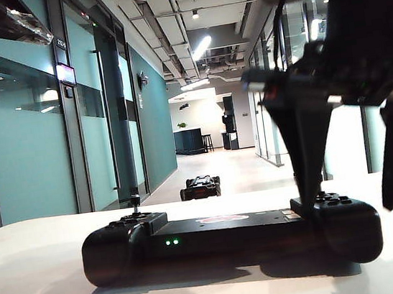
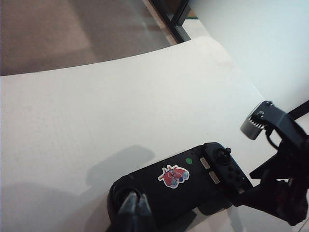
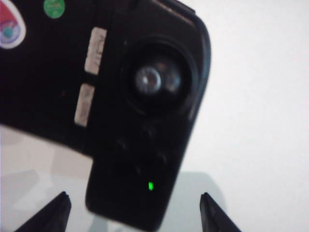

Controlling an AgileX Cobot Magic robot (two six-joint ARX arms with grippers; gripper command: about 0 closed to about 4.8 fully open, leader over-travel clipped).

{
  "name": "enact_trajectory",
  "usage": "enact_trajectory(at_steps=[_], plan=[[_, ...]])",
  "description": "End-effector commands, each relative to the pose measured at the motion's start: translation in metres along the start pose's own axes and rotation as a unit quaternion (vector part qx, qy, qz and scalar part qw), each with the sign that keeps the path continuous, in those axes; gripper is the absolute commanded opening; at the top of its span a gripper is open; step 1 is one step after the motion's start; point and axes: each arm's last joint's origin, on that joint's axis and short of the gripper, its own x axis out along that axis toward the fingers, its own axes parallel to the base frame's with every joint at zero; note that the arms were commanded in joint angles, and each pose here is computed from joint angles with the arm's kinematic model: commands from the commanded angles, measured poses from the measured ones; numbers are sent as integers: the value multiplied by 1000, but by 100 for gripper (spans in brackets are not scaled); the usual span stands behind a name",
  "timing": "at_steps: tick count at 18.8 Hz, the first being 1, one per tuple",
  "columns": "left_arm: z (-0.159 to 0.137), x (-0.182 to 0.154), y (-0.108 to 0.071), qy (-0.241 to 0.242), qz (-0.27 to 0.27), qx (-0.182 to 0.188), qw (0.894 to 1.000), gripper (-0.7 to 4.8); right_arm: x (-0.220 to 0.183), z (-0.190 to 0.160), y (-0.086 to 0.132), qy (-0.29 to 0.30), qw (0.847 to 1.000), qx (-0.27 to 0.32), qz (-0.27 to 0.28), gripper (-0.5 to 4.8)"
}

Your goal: Push the left joystick on the remote control sitting on the white table forward to make the robot dog walk in a straight line until it approaches the door.

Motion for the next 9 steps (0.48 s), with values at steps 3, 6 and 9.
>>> enact_trajectory(at_steps=[3,6,9], plan=[[3,-1,-1,-9,-6,4,1000,-6,11,6,4,1,1000,2,-5,368],[3,-1,-2,-7,-14,4,1000,-5,20,9,5,6,1000,2,-10,368],[3,-1,-2,-7,-15,4,1000,-6,26,9,5,15,1000,2,-15,368]])
